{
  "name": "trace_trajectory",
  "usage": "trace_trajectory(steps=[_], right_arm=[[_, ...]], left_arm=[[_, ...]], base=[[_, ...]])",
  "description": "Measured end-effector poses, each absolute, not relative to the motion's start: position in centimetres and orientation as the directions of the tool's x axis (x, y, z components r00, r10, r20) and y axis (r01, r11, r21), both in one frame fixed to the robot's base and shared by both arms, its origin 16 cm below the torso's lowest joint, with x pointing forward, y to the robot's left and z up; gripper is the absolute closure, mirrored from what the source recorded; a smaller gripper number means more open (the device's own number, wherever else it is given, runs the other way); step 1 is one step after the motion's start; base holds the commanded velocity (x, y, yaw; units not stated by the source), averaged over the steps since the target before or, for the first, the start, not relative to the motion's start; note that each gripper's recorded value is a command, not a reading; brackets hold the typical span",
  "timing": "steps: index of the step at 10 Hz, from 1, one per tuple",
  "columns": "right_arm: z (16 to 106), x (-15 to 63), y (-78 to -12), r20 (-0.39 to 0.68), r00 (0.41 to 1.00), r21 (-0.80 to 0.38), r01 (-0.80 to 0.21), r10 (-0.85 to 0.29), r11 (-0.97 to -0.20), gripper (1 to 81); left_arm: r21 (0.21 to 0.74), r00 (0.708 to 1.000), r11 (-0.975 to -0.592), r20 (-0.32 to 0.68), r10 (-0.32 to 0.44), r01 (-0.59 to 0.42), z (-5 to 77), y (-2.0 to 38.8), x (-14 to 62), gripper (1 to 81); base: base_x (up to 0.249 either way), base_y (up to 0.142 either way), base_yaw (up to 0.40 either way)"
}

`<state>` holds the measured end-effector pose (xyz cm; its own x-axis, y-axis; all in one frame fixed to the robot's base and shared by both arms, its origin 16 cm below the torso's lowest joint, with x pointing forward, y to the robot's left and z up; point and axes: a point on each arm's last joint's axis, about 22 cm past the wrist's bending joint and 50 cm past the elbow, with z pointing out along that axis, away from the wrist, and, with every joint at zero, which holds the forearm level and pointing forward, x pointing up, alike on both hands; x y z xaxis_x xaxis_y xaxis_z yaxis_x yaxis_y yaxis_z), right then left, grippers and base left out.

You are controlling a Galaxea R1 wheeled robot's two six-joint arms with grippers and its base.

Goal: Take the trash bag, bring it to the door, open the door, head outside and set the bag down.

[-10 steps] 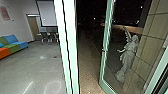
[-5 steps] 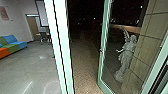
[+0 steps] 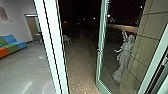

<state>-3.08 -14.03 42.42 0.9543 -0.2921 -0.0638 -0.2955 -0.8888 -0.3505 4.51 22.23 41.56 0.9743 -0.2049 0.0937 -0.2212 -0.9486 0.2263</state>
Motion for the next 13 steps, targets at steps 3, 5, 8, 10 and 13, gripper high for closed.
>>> trace_trajectory(steps=[3,5,8,10,13], right_arm=[[42.42,-3.05,-14.07,-0.063,0.954,-0.350,-0.295,-0.292,-0.889,1.0],[42.42,-3.06,-14.07,-0.062,0.955,-0.350,-0.294,-0.291,-0.889,1.0],[42.42,-3.24,-14.03,-0.063,0.955,-0.350,-0.294,-0.291,-0.889,1.0],[42.43,-3.22,-14.00,-0.062,0.955,-0.351,-0.294,-0.291,-0.889,1.0],[42.43,-3.25,-13.96,-0.063,0.955,-0.351,-0.294,-0.291,-0.889,1.0]], left_arm=[[0.226,0.974,-0.949,0.094,-0.204,-0.221,41.56,22.27,4.52,81.1],[0.226,0.974,-0.949,0.094,-0.204,-0.221,41.56,22.27,4.52,81.1],[0.226,0.974,-0.949,0.094,-0.204,-0.221,41.56,22.27,4.52,81.1],[0.226,0.974,-0.949,0.094,-0.205,-0.221,41.56,22.27,4.51,81.1],[0.225,0.974,-0.949,0.094,-0.205,-0.221,41.56,22.31,4.52,81.1]], base=[[0.000,-0.108,0.000],[0.000,-0.108,0.000],[0.000,-0.108,0.000],[0.000,-0.108,0.000],[0.000,-0.092,0.000]])
